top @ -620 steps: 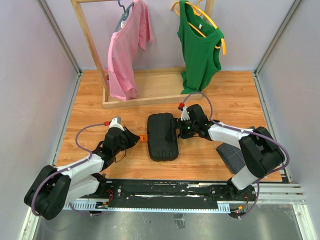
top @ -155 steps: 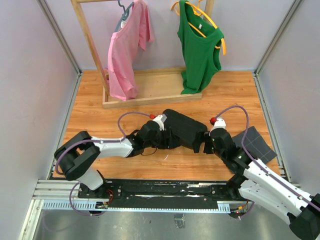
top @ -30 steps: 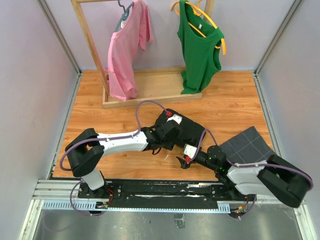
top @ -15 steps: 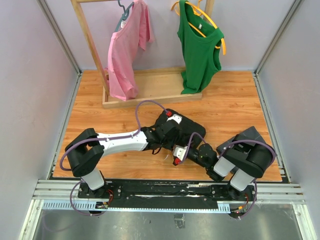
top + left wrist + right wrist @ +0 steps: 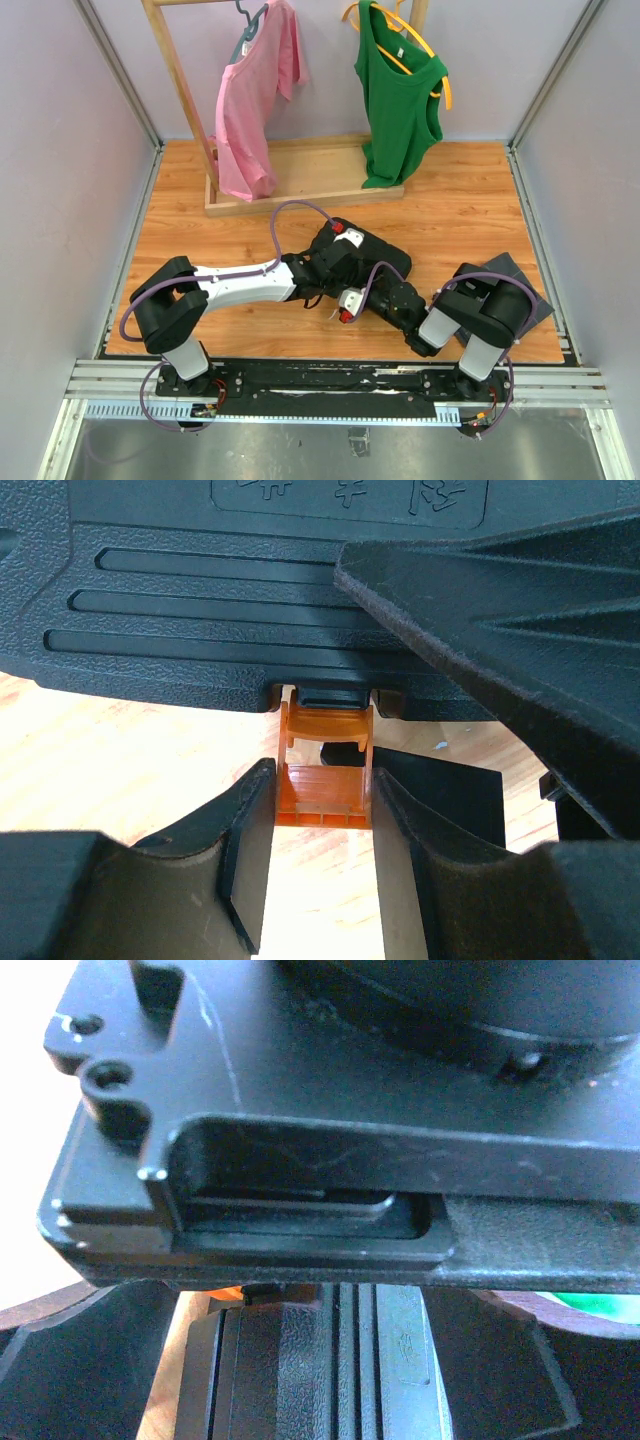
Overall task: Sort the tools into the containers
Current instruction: Close the storage box at the center of the board.
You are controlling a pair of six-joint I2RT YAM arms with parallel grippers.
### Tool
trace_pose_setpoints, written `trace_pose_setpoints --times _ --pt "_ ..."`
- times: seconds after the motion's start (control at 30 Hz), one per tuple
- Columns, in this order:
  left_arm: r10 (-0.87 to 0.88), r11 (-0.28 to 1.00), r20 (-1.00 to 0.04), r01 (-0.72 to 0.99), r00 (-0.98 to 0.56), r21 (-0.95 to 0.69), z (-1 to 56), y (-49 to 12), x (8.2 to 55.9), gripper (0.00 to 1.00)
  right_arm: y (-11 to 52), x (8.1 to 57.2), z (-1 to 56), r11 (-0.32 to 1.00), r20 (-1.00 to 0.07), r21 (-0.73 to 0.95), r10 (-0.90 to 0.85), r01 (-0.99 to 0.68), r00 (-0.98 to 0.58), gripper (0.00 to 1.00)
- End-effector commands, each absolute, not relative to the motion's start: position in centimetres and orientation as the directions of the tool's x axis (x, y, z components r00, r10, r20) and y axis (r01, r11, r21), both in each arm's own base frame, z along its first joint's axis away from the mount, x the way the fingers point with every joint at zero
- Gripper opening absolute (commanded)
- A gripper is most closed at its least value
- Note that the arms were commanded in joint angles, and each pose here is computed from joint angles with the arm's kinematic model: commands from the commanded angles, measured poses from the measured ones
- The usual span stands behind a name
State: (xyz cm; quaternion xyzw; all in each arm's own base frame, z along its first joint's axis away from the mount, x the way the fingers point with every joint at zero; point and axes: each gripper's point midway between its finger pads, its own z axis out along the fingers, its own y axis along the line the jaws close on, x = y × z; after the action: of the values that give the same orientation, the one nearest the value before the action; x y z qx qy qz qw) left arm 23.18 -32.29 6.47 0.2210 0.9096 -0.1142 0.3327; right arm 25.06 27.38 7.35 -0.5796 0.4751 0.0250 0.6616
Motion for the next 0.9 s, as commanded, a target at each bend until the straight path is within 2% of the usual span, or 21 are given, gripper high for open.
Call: trace_pose_setpoints --times 0.0,0.37,0.63,0.87 --pt "0.247 0.866 -0.719 0.481 -0.650 -0.138 9.2 -34.1 24.0 0.42 28.2 25.5 9.6 0.379 -0.660 -0.750 -0.477 -0.542 0.580 0.99" --pt "0.198 0.879 -0.744 0.452 -0.638 -0.153 10.3 -33.2 24.0 0.58 27.9 25.6 9.6 0.408 -0.685 -0.728 -0.472 -0.551 0.555 0.99" --pt "0.140 0.900 -0.767 0.402 -0.626 -0.165 11.0 -31.9 24.4 0.60 27.8 25.6 10.0 0.429 -0.703 -0.711 -0.460 -0.557 0.543 0.99" --pt "0.047 0.959 -0.806 0.254 -0.590 -0.130 11.7 -28.3 25.3 0.60 27.4 26.1 10.2 0.484 -0.739 -0.674 -0.455 -0.558 0.497 0.99"
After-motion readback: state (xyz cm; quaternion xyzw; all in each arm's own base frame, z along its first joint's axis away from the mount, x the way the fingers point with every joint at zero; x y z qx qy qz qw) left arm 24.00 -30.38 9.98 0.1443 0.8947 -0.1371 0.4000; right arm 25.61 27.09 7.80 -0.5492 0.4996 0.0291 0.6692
